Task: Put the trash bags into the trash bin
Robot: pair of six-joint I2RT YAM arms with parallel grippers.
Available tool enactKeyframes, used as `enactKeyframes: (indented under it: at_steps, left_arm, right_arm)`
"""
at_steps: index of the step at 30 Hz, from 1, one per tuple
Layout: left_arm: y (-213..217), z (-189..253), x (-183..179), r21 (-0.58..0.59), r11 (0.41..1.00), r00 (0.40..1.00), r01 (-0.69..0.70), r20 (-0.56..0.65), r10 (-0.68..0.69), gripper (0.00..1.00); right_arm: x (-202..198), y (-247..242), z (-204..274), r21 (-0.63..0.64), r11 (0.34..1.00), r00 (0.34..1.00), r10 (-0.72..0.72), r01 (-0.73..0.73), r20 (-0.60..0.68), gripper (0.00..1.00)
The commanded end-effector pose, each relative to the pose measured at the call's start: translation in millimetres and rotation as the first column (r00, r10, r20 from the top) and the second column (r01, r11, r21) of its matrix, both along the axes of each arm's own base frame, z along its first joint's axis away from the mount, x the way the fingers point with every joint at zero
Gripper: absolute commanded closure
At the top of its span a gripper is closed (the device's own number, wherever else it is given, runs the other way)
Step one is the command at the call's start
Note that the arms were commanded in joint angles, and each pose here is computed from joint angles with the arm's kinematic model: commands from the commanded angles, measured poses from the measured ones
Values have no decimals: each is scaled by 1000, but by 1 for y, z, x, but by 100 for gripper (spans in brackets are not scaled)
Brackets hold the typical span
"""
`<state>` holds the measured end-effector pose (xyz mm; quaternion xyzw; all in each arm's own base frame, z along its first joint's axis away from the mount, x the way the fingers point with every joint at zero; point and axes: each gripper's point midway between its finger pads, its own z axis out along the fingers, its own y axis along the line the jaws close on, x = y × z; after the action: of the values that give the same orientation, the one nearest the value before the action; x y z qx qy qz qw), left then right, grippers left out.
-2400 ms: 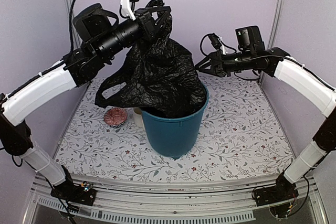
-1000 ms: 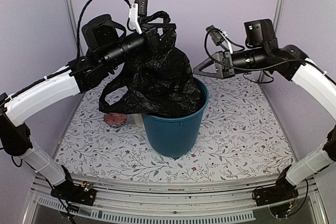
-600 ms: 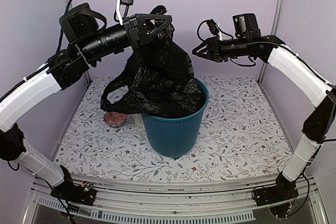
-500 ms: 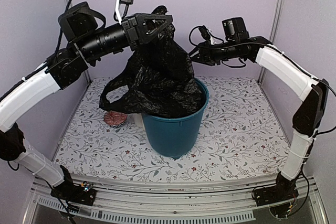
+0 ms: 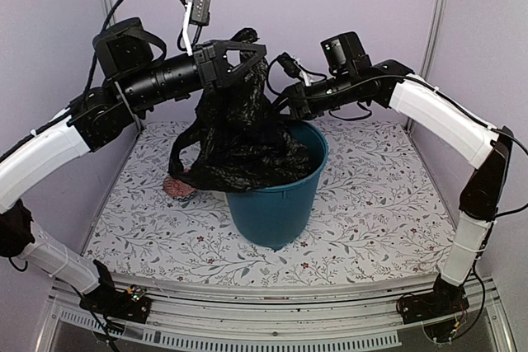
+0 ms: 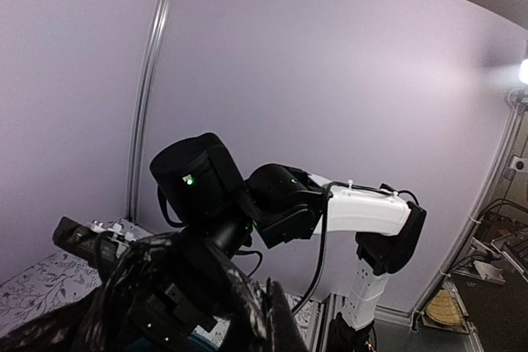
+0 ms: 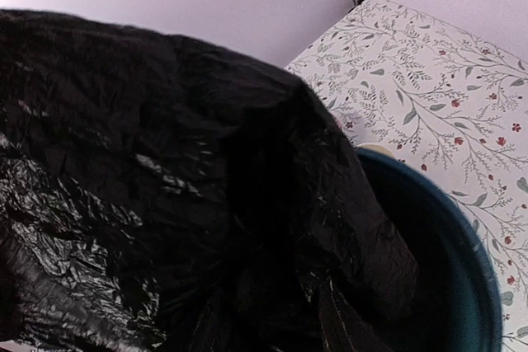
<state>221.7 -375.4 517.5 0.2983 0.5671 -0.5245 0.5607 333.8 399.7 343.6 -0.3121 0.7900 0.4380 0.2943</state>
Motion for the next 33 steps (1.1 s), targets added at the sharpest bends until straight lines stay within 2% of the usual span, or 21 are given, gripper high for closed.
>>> enactKeyframes:
  at_steps: [1,11,21,26,30,33]
  left_arm:
    - [8,-8,0,5,999,999,-47,-3,47,100]
    - [-20,-22,18,-26,999,1000,-30,7,30,100]
    - [-71,-54,30,-16,998,996,68,-49,-68,100]
    - [-100,-69,20,34,991,990,129,-64,-126,100]
    - [-111,-56,7,65,989,991,133,-4,-133,100]
    - [-109,-48,4,82,989,993,122,-6,-122,98]
  right_arm:
    - [-13,-9,-18,-67,998,1000,6,-7,-3,61]
    - [-13,-38,3,-66,994,996,-88,89,16,65]
    - [-20,-118,37,-24,959,959,-279,281,58,59]
    - [-30,-135,48,-4,950,947,-310,312,87,58]
    - [-39,-140,60,26,949,945,-315,314,90,58]
    - [-48,-141,72,58,953,949,-303,298,88,58]
